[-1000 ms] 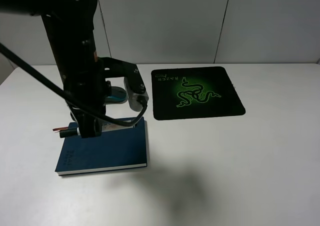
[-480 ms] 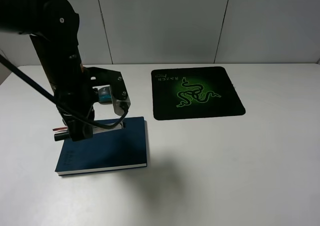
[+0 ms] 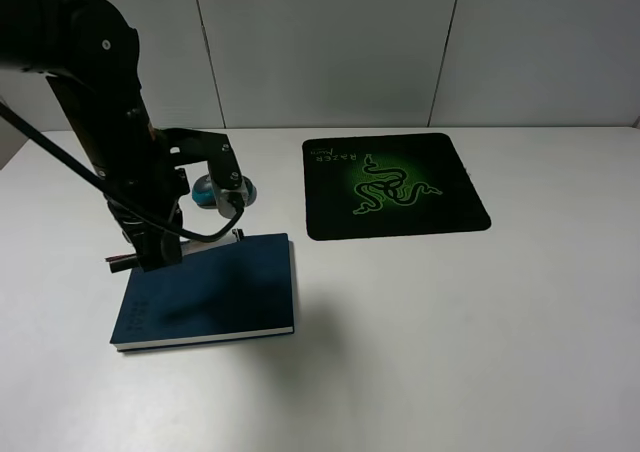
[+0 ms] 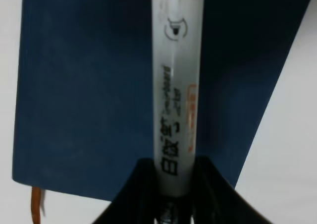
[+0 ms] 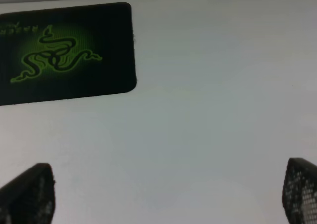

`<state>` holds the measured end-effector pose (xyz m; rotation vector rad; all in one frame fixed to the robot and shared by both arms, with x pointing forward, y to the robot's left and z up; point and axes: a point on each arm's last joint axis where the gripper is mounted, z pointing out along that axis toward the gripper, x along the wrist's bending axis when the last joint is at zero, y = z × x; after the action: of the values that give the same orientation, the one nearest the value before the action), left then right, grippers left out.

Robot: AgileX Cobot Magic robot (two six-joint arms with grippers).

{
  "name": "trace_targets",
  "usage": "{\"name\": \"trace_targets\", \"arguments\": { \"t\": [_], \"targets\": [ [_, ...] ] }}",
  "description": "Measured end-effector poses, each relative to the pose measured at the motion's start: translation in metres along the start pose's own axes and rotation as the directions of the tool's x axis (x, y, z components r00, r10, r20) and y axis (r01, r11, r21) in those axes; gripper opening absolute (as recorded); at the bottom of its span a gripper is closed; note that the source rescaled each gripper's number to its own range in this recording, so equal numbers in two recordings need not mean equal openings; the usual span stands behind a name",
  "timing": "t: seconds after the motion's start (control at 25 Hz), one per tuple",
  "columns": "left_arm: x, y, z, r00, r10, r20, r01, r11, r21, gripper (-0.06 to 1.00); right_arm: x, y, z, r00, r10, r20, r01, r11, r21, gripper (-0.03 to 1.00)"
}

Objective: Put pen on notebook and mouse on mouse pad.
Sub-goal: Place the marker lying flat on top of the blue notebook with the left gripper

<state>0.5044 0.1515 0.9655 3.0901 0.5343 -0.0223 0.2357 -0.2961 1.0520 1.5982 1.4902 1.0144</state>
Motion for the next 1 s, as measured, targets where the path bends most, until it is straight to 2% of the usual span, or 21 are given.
{"name": "trace_targets", "arguments": {
  "t": [0.32,1.0],
  "targets": [
    [0.005,0.005,0.030,0.999,-0.005,0.051,0.002,0.998,0.056,0.00,0.000,0.000,0.000,1.000,0.000,0.000,0.000,1.000,0.000,1.00],
    [0.014,0.013,0.065,0.999,0.030,0.036,-0.031,0.999,0.037,0.00,0.000,0.000,0.000,1.000,0.000,0.000,0.000,1.000,0.000,1.00]
  ]
}}
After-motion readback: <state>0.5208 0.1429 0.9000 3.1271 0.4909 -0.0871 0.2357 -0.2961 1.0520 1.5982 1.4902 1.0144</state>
